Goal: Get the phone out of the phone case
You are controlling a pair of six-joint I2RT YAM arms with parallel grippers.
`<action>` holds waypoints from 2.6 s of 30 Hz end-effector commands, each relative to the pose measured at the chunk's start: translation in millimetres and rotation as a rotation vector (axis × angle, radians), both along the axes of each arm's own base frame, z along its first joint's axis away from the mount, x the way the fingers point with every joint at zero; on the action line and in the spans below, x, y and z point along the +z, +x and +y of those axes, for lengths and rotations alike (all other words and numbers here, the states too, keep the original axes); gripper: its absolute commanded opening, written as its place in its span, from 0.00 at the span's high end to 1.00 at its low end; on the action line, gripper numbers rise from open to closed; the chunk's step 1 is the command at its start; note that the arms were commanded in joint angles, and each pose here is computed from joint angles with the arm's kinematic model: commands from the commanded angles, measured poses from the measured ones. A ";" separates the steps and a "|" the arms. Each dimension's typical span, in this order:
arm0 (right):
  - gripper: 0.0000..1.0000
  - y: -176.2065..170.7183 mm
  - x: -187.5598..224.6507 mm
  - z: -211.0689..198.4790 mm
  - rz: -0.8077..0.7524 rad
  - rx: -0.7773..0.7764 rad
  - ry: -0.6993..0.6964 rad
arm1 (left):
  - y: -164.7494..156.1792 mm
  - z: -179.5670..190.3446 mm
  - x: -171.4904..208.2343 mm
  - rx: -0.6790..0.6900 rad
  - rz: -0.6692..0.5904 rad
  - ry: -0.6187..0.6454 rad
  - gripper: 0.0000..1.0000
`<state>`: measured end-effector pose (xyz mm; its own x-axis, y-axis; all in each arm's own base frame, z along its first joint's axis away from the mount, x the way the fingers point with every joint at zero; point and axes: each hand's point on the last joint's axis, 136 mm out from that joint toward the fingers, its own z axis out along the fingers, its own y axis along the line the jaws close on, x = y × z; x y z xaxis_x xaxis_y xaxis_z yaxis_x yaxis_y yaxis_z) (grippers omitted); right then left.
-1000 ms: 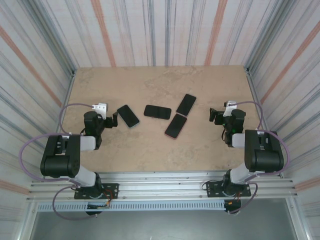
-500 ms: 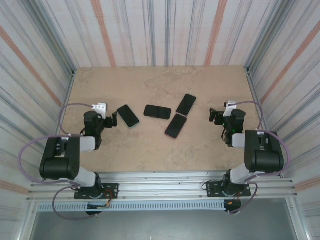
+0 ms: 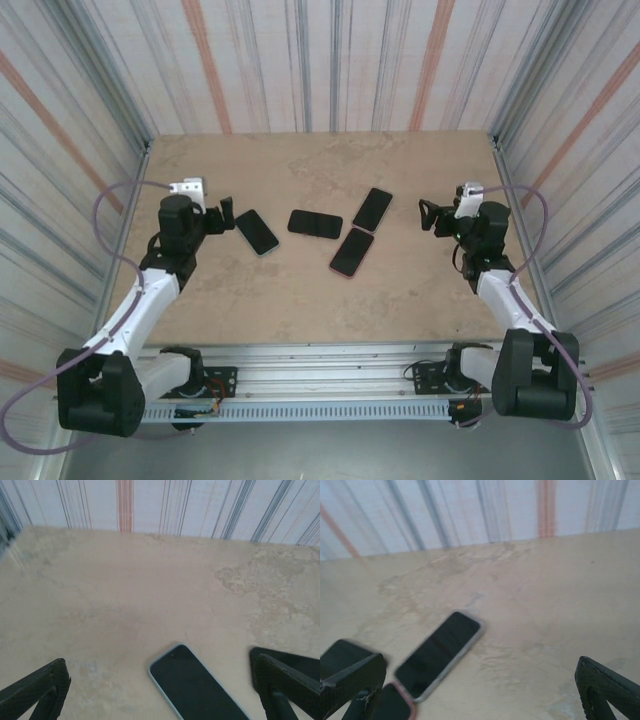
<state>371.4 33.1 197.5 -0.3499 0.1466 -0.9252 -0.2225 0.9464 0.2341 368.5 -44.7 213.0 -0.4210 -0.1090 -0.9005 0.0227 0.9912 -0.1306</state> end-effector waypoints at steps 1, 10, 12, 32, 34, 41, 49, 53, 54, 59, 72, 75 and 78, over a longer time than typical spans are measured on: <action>0.01 -19.4 6.0 33.1 0.120 0.145 0.088 | -23.7 -0.9 -28.8 0.108 0.240 -0.122 0.01; 0.01 -44.1 30.0 109.4 0.255 0.443 0.085 | -22.8 -46.1 -50.6 0.248 0.495 -0.259 0.01; 0.01 -47.7 30.2 124.2 0.277 0.494 0.078 | -21.3 -53.3 -60.1 0.294 0.554 -0.243 0.01; 0.01 -52.3 26.8 192.2 0.317 0.666 0.075 | 23.1 -72.9 -137.1 0.503 0.813 -0.128 0.01; 0.01 -52.8 27.4 197.0 0.322 0.681 0.080 | 26.4 -69.5 -145.5 0.525 0.830 -0.149 0.01; 0.01 -53.5 29.9 214.0 0.332 0.729 0.096 | 33.1 -68.4 -167.1 0.539 0.867 -0.166 0.01; 0.01 -49.6 26.1 222.9 0.352 0.741 0.093 | 41.2 -74.7 -181.4 0.509 0.882 -0.190 0.01; 0.01 -48.3 23.5 224.1 0.363 0.740 0.095 | 38.8 -71.2 -187.8 0.528 0.904 -0.178 0.01; 0.01 -47.9 24.0 224.5 0.363 0.740 0.096 | 37.3 -70.6 -191.1 0.533 0.915 -0.175 0.01; 0.01 -46.6 20.8 224.8 0.376 0.737 0.099 | 33.8 -70.1 -200.5 0.549 0.933 -0.183 0.02; 0.01 -49.3 12.6 227.4 0.407 0.740 0.135 | 36.5 -73.1 -195.9 0.513 0.918 -0.212 0.27; 0.01 -49.3 10.2 228.9 0.414 0.734 0.167 | 39.8 -74.0 -182.0 0.486 0.892 -0.212 0.28; 0.01 -48.4 6.5 231.8 0.429 0.725 0.213 | 43.1 -76.3 -162.3 0.446 0.854 -0.223 0.29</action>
